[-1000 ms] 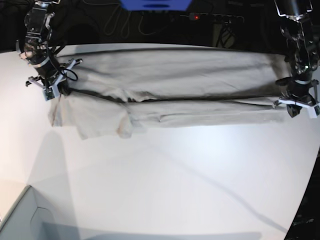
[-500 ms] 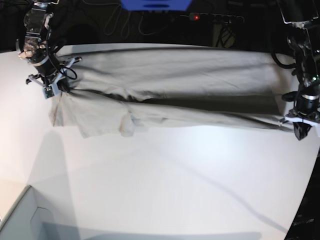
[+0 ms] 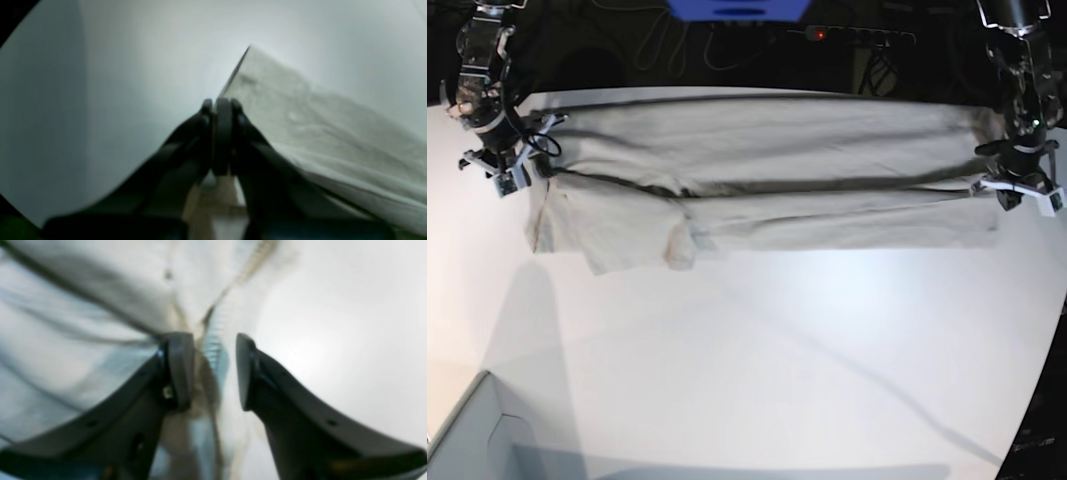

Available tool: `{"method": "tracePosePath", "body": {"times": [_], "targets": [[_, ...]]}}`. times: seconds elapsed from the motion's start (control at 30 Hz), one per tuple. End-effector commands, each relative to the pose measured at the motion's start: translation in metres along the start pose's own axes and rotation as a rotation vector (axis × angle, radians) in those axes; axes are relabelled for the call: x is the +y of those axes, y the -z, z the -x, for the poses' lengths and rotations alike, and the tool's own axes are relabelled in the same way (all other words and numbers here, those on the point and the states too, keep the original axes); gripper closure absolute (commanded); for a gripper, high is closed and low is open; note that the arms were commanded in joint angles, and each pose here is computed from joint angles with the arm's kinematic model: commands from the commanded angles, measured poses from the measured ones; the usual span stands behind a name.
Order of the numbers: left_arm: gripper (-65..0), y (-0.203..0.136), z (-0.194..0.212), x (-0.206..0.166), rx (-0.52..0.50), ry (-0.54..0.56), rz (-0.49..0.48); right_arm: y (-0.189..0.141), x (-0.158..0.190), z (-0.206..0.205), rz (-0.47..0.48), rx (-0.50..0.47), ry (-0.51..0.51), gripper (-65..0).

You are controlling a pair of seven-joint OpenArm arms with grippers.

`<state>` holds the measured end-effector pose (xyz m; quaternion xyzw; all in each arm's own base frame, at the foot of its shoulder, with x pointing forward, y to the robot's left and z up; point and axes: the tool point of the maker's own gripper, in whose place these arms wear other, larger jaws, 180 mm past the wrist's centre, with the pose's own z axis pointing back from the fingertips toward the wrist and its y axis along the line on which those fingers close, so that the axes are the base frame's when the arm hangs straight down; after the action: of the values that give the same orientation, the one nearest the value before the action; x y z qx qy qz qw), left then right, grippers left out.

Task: Layout the t-shirt on the table in an organized manner, then fold the t-shirt properly
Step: 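Release the right gripper and move it to the shirt's hem end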

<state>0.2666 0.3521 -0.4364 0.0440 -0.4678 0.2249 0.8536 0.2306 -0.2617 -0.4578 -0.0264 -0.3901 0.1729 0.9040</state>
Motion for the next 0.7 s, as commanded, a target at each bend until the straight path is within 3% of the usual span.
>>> {"method": "tracePosePath", "body": {"times": [0.0,0.13,0.33,0.43,0.67], "targets": [[-0.6,0.001,-0.018,-0.001,-0.051,0.012,0.006,-0.003,-0.008,-0.022,0.012,-0.067,-0.021,-24.2],[-1.7,0.001,-0.017,-0.001,-0.046,0.011,0.008,-0.012,-0.011,-0.056,0.042,-0.147,-0.064,-27.0],[-19.5,0.001,-0.017,0.000,-0.047,0.007,0.003,-0.012,-0.012,-0.096,0.069,-0.241,-0.068,-36.2],[-20.9,0.001,-0.008,-0.004,-0.035,-0.012,0.004,0.011,-0.009,-0.111,0.044,-0.211,-0.058,-40.0],[-21.1,0.003,-0.003,-0.003,-0.022,-0.018,-0.002,0.069,-0.006,-0.144,-0.030,-0.105,-0.021,-40.0]]}}
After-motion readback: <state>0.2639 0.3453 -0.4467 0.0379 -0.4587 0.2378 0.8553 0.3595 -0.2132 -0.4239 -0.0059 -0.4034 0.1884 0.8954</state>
